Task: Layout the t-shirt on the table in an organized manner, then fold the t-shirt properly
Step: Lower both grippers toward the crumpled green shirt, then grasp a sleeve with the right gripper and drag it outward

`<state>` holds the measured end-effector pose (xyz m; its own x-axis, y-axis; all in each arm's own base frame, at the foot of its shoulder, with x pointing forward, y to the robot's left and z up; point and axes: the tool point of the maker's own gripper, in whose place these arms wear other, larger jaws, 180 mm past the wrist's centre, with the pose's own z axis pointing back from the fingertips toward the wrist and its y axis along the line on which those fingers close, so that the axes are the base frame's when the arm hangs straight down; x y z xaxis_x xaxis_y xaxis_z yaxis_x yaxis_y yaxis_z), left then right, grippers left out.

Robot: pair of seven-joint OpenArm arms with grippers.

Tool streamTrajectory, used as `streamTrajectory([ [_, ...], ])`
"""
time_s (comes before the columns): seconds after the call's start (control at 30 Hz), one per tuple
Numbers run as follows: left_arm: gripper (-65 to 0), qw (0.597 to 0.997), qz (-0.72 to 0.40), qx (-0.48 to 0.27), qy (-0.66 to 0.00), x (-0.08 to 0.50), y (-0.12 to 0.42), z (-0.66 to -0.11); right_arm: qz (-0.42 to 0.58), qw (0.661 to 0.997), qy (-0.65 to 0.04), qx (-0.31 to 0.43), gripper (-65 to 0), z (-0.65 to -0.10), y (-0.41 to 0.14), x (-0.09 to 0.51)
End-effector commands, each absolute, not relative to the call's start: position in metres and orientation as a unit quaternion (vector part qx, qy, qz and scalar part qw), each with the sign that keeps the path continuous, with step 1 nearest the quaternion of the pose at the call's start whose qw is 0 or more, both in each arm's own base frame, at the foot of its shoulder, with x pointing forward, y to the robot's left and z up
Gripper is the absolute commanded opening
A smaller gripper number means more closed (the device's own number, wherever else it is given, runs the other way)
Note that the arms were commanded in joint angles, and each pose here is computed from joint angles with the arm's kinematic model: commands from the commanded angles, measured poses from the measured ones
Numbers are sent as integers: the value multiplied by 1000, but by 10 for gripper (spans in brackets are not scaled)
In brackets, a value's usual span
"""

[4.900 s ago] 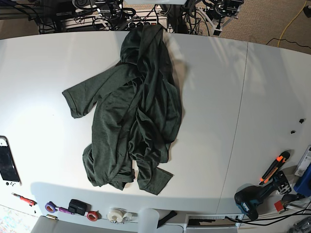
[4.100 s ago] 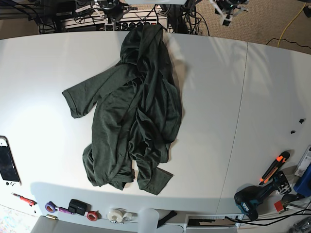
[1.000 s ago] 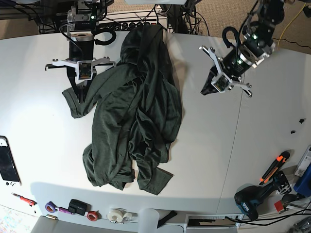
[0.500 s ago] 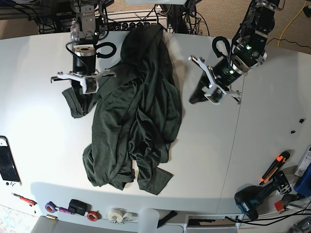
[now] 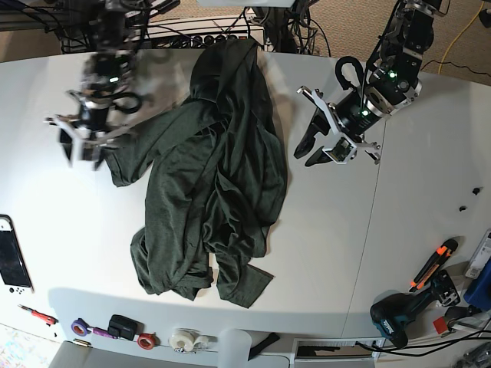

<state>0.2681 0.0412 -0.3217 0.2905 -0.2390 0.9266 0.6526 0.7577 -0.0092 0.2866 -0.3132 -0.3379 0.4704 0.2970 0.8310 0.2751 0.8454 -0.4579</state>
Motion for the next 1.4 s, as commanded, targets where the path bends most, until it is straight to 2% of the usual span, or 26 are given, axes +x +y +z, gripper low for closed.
streamTrajectory([
  [0.0,-490,765,-286,-203,-540,273,40,-309,-2,803,-530,-271,-328,-323,-321,293],
  [0.17,-490,765,-286,-203,-541,273,40,-309,-44,845,-515,-138,-328,-329,-320,305],
  [0.23,-490,765,-286,-203,-540,273,40,-309,-40,854,-508,-107,-328,-329,-313,311],
  [0.53,-490,765,-286,-203,-540,273,40,-309,-35,853,-514,-80,-328,-327,-304,321],
  [0.73,-490,765,-285,-202,-541,273,40,-309,-37,888,-458,-25,-334,-384,-283,336],
  [0.77,-490,765,-285,-202,-541,273,40,-309,-35,895,-444,-24,-368,-393,-283,337],
  [0.9,-490,765,-285,-202,-541,273,40,-309,-11,916,-394,-70,-650,-412,-299,330],
  [1.07,-490,767,-284,-200,-540,274,42,-310,-1,918,-349,-186,-650,-395,-358,307],
  [1.23,-490,767,-280,-196,-542,278,44,-311,5,890,-340,-304,-650,-354,-412,283],
  [1.37,-490,765,-281,-195,-546,281,44,-309,12,874,-328,-357,-650,-338,-438,270],
])
